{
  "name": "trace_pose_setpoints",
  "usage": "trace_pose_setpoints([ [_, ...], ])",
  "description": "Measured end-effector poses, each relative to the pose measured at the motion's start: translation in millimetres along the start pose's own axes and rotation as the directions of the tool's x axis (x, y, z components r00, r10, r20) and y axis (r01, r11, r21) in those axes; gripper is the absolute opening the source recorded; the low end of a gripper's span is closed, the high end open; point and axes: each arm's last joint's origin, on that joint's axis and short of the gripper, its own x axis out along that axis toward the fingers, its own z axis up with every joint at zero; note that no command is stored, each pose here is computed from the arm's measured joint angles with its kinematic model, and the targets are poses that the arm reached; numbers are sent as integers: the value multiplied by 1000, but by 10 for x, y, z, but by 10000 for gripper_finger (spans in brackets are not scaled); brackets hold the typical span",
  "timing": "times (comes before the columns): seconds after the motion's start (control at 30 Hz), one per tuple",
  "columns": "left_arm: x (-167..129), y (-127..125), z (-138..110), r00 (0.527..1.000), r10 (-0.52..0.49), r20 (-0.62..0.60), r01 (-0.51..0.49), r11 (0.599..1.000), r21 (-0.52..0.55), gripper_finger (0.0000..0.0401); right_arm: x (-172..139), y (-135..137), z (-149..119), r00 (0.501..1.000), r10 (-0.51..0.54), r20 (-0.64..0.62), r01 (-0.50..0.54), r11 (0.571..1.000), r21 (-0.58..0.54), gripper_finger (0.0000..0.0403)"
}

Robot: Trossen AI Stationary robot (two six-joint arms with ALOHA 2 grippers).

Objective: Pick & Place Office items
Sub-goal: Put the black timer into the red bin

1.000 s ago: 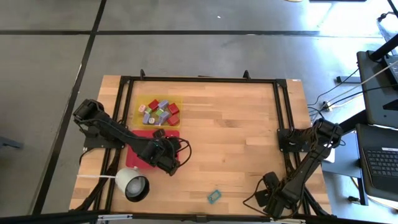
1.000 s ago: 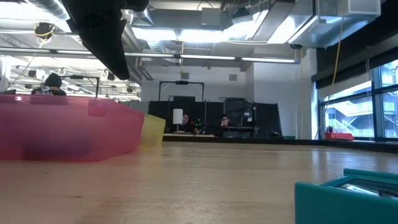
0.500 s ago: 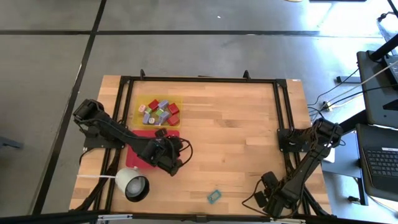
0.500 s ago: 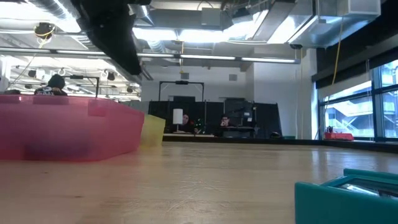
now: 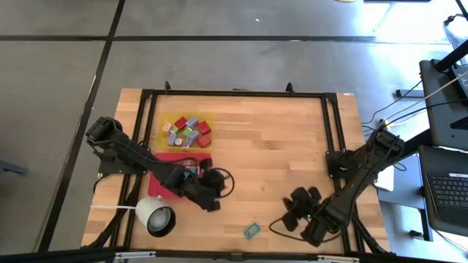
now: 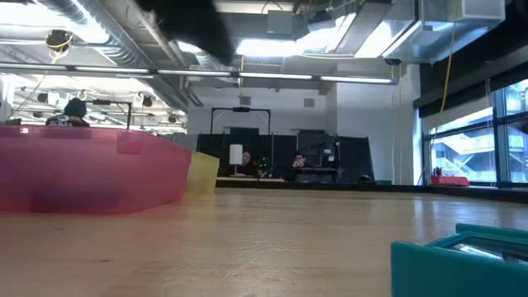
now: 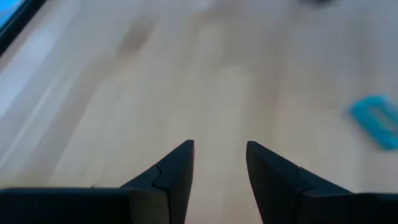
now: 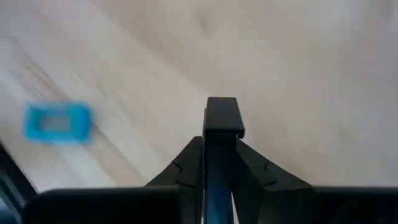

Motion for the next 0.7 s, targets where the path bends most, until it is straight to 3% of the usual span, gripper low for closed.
trace_pose_setpoints([
  [0.13,-56,-151,117,983,-140,117,127,986,110,143,-52,78,230,960,107,259,-87,992,-89,68],
  [0.3,-103,-220,270,945,-193,264,158,976,147,144,-141,230,496,849,206,487,-104,968,-230,71],
  [0.5,-112,-221,340,926,-201,321,156,974,163,154,-220,496,714,763,323,560,-76,905,-419,53],
  [0.7,-106,-223,341,925,-201,321,157,975,158,188,-325,693,853,692,468,549,-139,833,-536,72],
])
